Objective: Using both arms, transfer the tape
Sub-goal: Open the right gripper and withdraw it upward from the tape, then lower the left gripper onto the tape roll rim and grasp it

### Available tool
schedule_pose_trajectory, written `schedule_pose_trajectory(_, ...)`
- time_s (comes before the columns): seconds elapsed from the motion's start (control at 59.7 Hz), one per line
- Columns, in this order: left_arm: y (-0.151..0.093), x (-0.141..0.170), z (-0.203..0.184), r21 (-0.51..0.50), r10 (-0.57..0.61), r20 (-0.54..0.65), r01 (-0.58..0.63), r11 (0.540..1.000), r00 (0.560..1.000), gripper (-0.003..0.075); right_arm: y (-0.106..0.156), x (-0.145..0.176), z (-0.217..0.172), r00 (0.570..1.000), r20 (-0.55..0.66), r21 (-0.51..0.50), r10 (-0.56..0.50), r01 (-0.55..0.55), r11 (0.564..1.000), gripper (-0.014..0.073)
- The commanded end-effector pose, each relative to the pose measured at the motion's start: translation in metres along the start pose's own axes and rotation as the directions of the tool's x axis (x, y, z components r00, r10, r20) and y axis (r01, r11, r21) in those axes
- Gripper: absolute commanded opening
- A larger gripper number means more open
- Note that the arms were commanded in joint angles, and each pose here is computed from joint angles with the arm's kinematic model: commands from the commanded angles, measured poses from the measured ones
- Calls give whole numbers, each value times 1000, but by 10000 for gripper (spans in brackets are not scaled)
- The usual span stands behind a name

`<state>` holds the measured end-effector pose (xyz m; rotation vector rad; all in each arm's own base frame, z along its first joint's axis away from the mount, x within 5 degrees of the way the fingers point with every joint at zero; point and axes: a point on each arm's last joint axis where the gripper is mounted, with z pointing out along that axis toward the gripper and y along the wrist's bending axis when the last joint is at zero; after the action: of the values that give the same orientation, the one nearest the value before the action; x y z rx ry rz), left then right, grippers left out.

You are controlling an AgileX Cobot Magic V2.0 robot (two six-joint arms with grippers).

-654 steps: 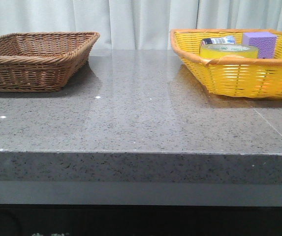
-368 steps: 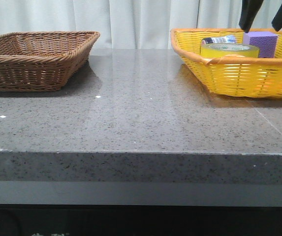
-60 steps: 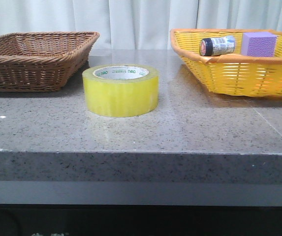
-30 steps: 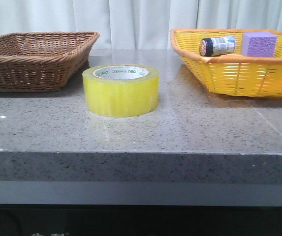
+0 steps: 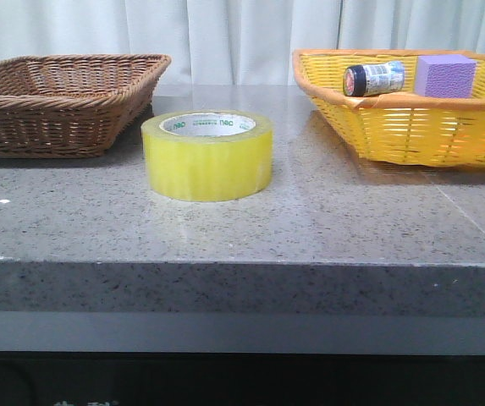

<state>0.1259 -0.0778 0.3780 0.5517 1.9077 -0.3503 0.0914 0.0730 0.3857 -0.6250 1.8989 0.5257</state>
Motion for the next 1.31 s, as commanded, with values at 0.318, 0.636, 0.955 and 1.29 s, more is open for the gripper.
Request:
schedule_pose_trajectory(0.318, 0, -47, 46, 42, 290, -149, -287, 957, 945, 472, 0, -13, -5, 995, 103, 4, 7, -7, 1000, 467)
schedule_pose_trajectory(0.636, -8, -71, 115, 221, 472, -264, -424, 878, 841, 478, 0, -13, -5, 995, 103, 4, 7, -7, 1000, 467)
schedule_pose_trajectory(0.955, -22, -67, 169, 480, 619, -309, -444, 757, 722, 484, 0, -13, -5, 995, 103, 4, 7, -7, 1000, 467)
schedule_pose_trajectory(1.29, -41, -48, 201, 596, 720, -271, -476, 647, 639, 483, 0, -13, -5, 995, 103, 4, 7, -7, 1000, 467)
